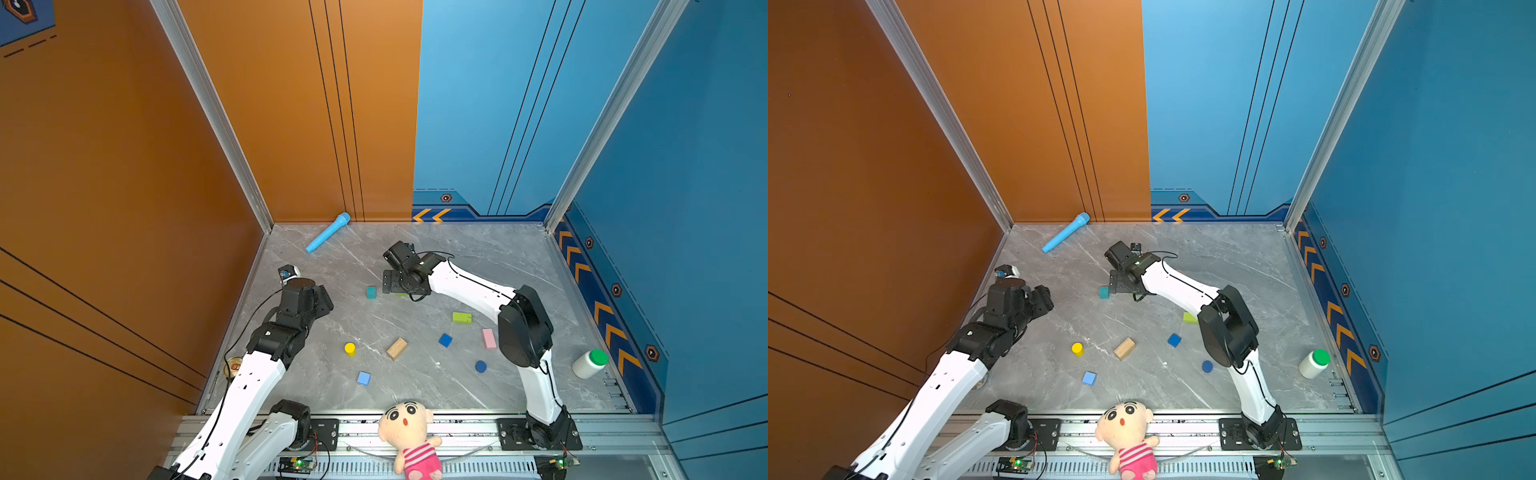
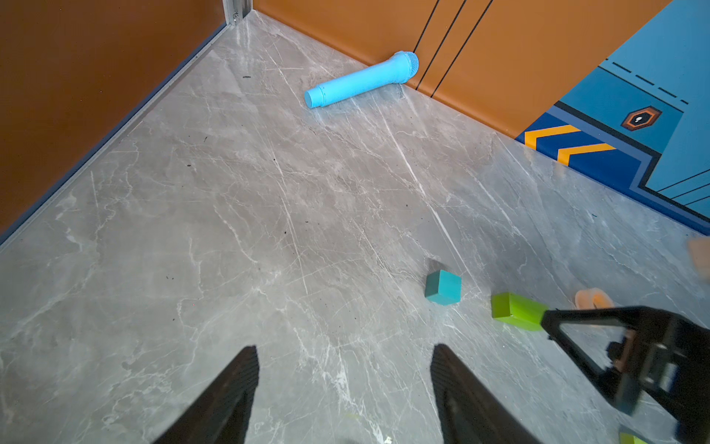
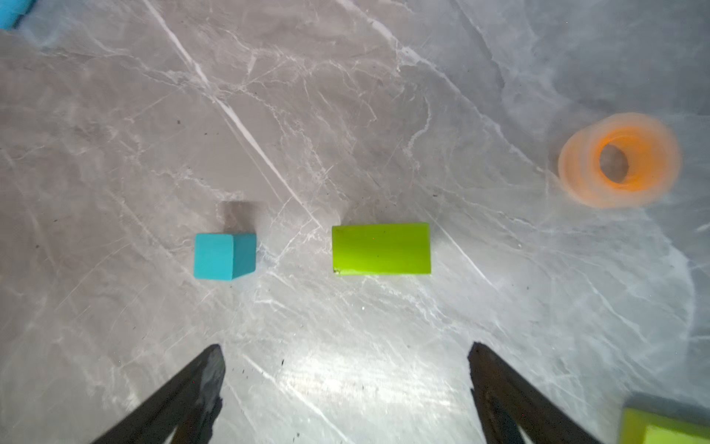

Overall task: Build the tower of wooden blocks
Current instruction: 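Move the right gripper over the tan wooden block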

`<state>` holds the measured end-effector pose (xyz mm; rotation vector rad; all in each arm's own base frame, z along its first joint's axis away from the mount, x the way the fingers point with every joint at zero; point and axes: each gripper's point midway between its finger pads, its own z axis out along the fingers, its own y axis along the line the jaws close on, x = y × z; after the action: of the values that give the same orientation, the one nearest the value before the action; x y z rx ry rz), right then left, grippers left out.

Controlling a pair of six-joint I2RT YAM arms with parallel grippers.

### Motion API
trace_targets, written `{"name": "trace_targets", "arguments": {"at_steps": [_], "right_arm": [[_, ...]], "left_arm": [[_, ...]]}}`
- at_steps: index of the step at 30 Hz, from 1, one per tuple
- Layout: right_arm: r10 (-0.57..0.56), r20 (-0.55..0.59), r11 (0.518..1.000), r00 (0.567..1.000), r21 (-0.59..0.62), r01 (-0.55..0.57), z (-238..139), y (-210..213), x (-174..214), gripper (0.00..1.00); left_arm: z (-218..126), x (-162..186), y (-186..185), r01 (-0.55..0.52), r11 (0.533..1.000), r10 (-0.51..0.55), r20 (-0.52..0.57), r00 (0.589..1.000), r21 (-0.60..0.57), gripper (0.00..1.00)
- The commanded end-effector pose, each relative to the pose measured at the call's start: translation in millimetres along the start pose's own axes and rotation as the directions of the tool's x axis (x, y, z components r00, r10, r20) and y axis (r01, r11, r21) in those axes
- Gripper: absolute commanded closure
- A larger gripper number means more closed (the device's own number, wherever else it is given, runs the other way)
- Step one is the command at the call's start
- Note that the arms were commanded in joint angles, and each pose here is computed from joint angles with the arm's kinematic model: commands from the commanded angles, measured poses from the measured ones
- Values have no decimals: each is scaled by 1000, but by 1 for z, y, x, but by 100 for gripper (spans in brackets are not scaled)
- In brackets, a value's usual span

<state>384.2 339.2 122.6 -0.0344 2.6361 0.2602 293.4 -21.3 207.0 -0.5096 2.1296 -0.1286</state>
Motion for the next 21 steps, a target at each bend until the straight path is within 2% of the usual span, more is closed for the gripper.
{"name": "trace_targets", "arguments": {"at_steps": [1, 5, 9, 15, 18, 21], "right_arm": [[-131, -47, 991, 990, -14, 130, -26, -2, 23, 0], [-325, -108, 945, 940, -80, 318, -46, 3, 56, 1], [-445, -150, 892, 883, -157, 423, -60, 8, 90, 3], [-580, -153, 810, 800, -214, 547, -69, 22, 133, 3], [-612, -166, 787, 773, -221, 576, -65, 24, 151, 3], [-617, -177, 784, 767, -219, 580, -59, 23, 163, 2]], "left_arm": [[-4, 4, 5, -17, 1000, 17, -2, 1000, -12, 27], [-7, 5, 5, -20, 1000, 21, 2, 1000, -10, 27], [-9, 8, 6, -21, 1000, 21, 2, 1000, -4, 27], [-15, 9, 3, -30, 1000, 30, 0, 1000, 2, 28], [-19, 11, 2, -39, 999, 39, 0, 999, 7, 28], [-23, 10, 1, -44, 999, 44, 8, 999, 10, 28]]}}
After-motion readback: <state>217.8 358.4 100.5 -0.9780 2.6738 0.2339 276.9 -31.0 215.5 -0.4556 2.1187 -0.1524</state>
